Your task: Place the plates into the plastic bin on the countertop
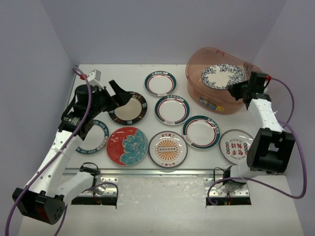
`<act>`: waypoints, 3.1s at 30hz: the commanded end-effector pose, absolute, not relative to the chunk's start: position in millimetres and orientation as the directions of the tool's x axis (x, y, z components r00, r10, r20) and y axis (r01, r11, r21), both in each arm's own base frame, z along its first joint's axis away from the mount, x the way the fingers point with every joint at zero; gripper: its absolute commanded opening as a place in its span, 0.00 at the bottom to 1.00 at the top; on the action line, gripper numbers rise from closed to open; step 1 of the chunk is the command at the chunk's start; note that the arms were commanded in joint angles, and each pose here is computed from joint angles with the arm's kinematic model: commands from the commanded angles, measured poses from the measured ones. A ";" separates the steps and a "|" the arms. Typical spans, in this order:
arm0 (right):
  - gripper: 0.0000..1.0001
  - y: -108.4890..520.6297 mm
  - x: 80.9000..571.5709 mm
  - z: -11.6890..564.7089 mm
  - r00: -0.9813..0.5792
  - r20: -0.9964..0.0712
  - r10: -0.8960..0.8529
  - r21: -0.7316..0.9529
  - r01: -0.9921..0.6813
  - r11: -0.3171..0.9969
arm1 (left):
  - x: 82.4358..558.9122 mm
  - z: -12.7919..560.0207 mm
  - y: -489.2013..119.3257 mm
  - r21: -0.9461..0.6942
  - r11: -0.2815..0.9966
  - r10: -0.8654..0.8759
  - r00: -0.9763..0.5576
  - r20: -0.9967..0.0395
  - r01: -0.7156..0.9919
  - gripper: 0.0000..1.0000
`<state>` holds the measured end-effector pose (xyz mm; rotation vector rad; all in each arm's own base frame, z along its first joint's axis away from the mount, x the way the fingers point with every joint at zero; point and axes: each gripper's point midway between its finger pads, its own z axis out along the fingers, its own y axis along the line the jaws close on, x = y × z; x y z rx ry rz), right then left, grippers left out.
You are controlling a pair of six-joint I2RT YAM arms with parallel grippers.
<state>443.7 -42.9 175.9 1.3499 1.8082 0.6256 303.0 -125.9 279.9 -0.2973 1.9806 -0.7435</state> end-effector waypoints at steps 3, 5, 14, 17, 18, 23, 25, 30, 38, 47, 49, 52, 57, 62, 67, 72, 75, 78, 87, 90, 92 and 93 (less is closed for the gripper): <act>0.00 -53.4 519.9 250.1 0.045 -0.405 0.913 0.843 0.405 0.354 | 285.3 276.1 -130.7 -0.565 0.801 -0.405 -0.517 -0.754 0.198 1.00; 0.00 -52.1 534.2 245.7 0.037 -0.427 0.904 0.823 0.429 0.371 | 282.3 273.6 -130.7 -0.556 0.805 -0.390 -0.519 -0.760 0.209 1.00; 0.08 -52.9 570.9 194.9 -0.053 -0.473 0.879 0.730 0.536 0.425 | 278.4 246.8 -127.9 -0.525 0.827 -0.347 -0.552 -0.758 0.201 1.00; 0.20 -52.0 572.7 180.2 -0.090 -0.489 0.867 0.704 0.546 0.454 | 279.4 240.5 -127.4 -0.515 0.834 -0.335 -0.561 -0.757 0.196 1.00; 0.25 -51.0 573.6 170.5 -0.113 -0.490 0.864 0.690 0.556 0.464 | 280.2 237.5 -126.5 -0.511 0.838 -0.332 -0.565 -0.755 0.190 1.00; 0.50 -46.2 570.5 142.4 -0.185 -0.478 0.859 0.646 0.589 0.486 | 284.2 226.8 -125.8 -0.512 0.844 -0.335 -0.585 -0.739 0.163 1.00; 0.67 -44.1 564.5 133.5 -0.231 -0.465 0.855 0.609 0.618 0.498 | 288.6 216.5 -114.2 -0.494 0.866 -0.362 -0.584 -0.726 0.077 1.00; 0.99 -38.6 556.3 149.0 -0.316 -0.462 0.829 0.509 0.671 0.539 | 299.6 189.8 -79.7 -0.435 0.877 -0.468 -0.572 -0.674 -0.205 1.00; 0.99 -18.4 523.9 221.9 -0.315 -0.482 0.818 0.587 0.577 0.568 | 343.5 162.9 -48.7 -0.459 0.761 -0.649 -0.536 -0.540 -0.459 1.00; 0.99 126.3 443.7 310.2 -0.688 -0.531 0.494 0.801 -0.219 0.556 | 381.0 113.5 -2.9 -0.444 0.662 -0.744 -0.456 -0.488 -0.604 1.00; 0.99 150.3 407.7 309.4 -0.738 -0.548 0.394 0.803 -0.333 0.494 | 389.7 99.4 4.9 -0.403 0.667 -0.735 -0.465 -0.494 -0.626 1.00; 0.99 172.6 371.0 310.4 -0.733 -0.606 0.308 0.777 -0.463 0.427 | 408.8 77.4 2.5 -0.389 0.723 -0.687 -0.543 -0.483 -0.570 1.00; 0.99 173.5 325.6 293.6 -0.710 -0.651 0.270 0.745 -0.528 0.408 | 442.7 48.9 -2.8 -0.415 0.791 -0.602 -0.691 -0.399 -0.449 1.00; 0.99 171.4 313.1 291.3 -0.710 -0.668 0.225 0.725 -0.551 0.413 | 427.8 25.1 -0.3 -0.464 0.768 -0.615 -0.712 -0.340 -0.441 1.00; 0.99 168.6 309.1 289.4 -0.701 -0.679 0.218 0.715 -0.564 0.413 | 419.6 14.2 -6.4 -0.513 0.750 -0.613 -0.730 -0.301 -0.418 0.86; 0.99 169.9 303.1 290.2 -0.694 -0.690 0.204 0.708 -0.590 0.388 | 418.4 2.2 -1.6 -0.495 0.757 -0.608 -0.738 -0.292 -0.428 0.61; 0.99 169.1 300.2 289.4 -0.683 -0.702 0.204 0.699 -0.603 0.385 | 417.4 -6.9 -2.5 -0.493 0.758 -0.600 -0.753 -0.271 -0.427 0.51; 0.99 168.9 297.8 289.7 -0.675 -0.710 0.200 0.691 -0.617 0.376 | 414.0 -15.3 0.7 -0.474 0.765 -0.595 -0.759 -0.263 -0.436 0.34; 0.99 159.0 301.2 285.4 -0.675 -0.703 0.225 0.700 -0.601 0.386 | 426.8 3.1 14.8 -0.521 0.730 -0.645 -0.698 -0.310 -0.443 0.00; 0.99 159.2 302.8 280.3 -0.691 -0.683 0.237 0.720 -0.580 0.382 | 446.9 43.1 14.5 -0.653 0.673 -0.681 -0.635 -0.365 -0.347 0.00; 0.99 159.8 304.1 277.5 -0.689 -0.682 0.246 0.723 -0.582 0.373 | 446.5 54.2 5.7 -0.733 0.610 -0.713 -0.612 -0.341 -0.302 0.00; 0.99 161.2 304.0 276.7 -0.695 -0.673 0.250 0.733 -0.583 0.352 | 452.1 68.9 4.0 -0.782 0.578 -0.727 -0.583 -0.362 -0.235 0.00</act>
